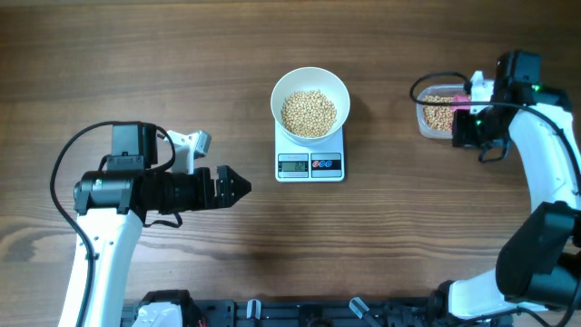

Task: Scoop item into bowl and weigh 150g on scale
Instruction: 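Push the pink scoop down into the soybeans with the right gripper, then drag the pink scoop through the soybeans and lift it filled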

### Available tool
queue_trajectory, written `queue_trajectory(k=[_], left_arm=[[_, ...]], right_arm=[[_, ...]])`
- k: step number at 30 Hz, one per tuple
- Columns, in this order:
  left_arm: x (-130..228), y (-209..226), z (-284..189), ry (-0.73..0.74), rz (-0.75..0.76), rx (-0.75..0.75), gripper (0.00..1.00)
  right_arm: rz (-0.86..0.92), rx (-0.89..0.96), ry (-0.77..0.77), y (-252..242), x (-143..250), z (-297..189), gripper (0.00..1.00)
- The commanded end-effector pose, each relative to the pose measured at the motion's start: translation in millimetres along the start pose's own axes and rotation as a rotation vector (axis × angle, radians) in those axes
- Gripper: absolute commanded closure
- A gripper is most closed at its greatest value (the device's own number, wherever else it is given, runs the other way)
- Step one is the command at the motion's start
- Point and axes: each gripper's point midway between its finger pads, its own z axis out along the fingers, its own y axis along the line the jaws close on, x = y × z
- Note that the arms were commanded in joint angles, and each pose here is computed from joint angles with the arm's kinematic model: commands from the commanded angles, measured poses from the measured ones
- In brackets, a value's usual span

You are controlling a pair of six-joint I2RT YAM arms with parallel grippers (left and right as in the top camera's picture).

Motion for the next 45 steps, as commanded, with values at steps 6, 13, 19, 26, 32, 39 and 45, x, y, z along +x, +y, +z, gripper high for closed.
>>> queue_trajectory(k=[6,13,19,26,32,39,45], left_arm=[[0.9,2.3,1.8,0.008,0.009,-0.001,0.00],[0.9,2.3,1.8,0.008,0.009,-0.001,0.00],[0.9,2.3,1.8,0.008,0.009,-0.001,0.00],[0.9,2.3,1.8,0.008,0.009,-0.001,0.00],[0.9,2.3,1.8,0.008,0.009,-0.001,0.00],[0.9,2.3,1.8,0.008,0.009,-0.001,0.00],[0.9,2.3,1.8,0.008,0.009,-0.001,0.00]], right_arm=[[-0.011,-0.214,0.014,39.3,3.4,11.4,0.96],[-0.004,-0.308,-0.020,52.3,-3.4,7.3,0.96],[0.061,-0.393,-0.043,46.6,-6.2,2.5,0.96],[0.158,-0.493,-0.079,32.5,-8.2,-7.5,0.96],[0.281,-0.596,-0.064,14.1,-0.9,-3.3,0.96],[0.369,-0.777,-0.135,1.5,-2.5,-19.8,0.96],[0.389,-0.824,-0.120,5.5,2.5,-26.4,0.96]])
